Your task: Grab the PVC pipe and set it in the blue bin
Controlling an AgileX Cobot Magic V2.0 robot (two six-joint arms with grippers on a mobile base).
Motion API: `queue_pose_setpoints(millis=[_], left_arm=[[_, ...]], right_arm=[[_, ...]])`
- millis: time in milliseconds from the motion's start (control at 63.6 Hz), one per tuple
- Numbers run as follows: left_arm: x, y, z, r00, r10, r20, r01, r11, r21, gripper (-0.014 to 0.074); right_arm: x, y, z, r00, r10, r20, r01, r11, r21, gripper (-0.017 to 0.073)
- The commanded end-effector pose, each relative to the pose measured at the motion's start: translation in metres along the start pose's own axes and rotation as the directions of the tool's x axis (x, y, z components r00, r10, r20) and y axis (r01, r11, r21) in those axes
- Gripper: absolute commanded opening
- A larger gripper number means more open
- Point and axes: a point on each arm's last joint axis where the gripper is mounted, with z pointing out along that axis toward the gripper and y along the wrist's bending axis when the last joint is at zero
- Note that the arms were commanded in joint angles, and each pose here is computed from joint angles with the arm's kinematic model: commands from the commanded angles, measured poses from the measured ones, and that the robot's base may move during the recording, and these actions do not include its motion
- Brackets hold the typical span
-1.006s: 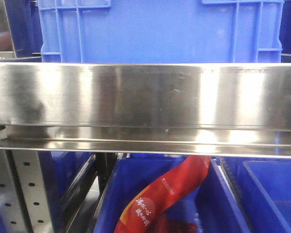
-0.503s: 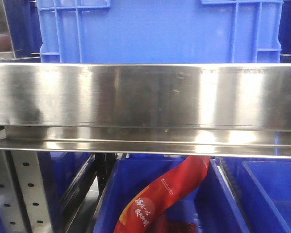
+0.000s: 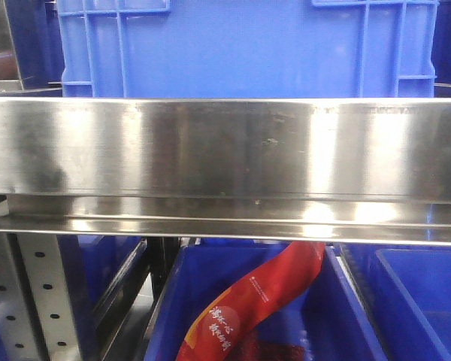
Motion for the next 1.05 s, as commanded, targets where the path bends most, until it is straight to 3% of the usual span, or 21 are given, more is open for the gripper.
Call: queue_pose_setpoints(millis=[0,1038], left_arm=[[-0.0015,-0.0005,-0.0004,1.0,-0.012,0.015,0.012,1.0,0.009,-0.0111],[-0.0015,-0.0005,-0.0004,1.0,-0.012,0.015,0.012,1.0,0.009,-0.0111]], right_arm=[[-0.0015,-0.0004,-0.0003,1.0,-0.008,0.018,0.008,1.0,0.006,-0.0167],[-0.0015,-0.0004,-0.0003,1.0,-0.008,0.018,0.008,1.0,0.006,-0.0167]])
